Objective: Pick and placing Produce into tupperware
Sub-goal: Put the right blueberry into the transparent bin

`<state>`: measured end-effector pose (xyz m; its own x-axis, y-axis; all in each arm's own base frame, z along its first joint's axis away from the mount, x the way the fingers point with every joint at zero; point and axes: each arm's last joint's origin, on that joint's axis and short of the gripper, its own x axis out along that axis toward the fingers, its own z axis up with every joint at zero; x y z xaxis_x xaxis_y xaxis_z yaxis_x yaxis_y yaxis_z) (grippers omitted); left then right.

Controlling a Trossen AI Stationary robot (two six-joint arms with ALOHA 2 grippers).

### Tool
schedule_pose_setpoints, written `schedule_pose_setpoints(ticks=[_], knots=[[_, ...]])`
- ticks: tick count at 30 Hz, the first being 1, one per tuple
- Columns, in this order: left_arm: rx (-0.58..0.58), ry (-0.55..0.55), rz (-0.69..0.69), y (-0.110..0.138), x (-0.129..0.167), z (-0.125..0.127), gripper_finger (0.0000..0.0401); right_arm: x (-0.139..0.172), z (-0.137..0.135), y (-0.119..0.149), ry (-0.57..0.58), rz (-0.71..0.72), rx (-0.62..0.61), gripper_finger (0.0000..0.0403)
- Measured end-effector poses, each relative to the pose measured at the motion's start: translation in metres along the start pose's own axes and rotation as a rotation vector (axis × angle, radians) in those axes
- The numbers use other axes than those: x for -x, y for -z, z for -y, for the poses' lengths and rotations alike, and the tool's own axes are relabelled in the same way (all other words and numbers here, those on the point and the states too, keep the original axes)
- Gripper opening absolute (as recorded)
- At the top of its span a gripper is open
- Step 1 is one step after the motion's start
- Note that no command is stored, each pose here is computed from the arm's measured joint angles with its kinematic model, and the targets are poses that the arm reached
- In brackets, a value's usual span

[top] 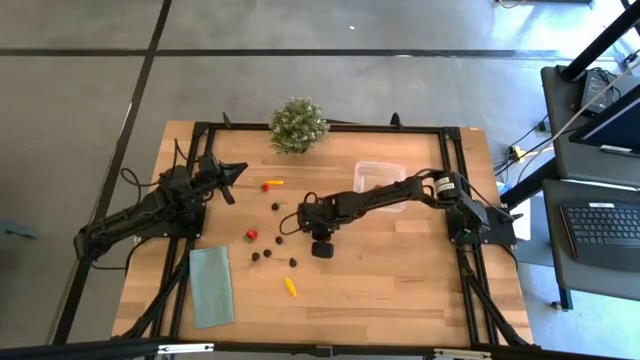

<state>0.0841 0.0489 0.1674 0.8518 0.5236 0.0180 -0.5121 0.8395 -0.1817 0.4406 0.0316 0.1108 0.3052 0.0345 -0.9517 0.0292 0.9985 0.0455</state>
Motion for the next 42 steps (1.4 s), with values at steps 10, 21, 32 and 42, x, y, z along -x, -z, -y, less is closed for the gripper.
schedule_pose_setpoints(ticks=[10, 21, 32, 42], knots=[[0.000, 0.000, 0.000, 0.000, 0.000, 0.000, 0.0000, 0.000, -0.006, 0.000, 0.028, 0.015, 0.022, 0.0053], [0.000, 0.000, 0.000, 0.000, 0.000, 0.000, 0.0000, 0.000, -0.007, -0.001, 0.028, 0.018, 0.025, 0.0052], [0.000, 0.000, 0.000, 0.000, 0.000, 0.000, 0.0000, 0.008, -0.007, -0.002, 0.025, 0.037, 0.027, 0.0054], [0.000, 0.000, 0.000, 0.000, 0.000, 0.000, 0.0000, 0.021, -0.006, -0.005, 0.022, 0.071, 0.025, 0.0053]])
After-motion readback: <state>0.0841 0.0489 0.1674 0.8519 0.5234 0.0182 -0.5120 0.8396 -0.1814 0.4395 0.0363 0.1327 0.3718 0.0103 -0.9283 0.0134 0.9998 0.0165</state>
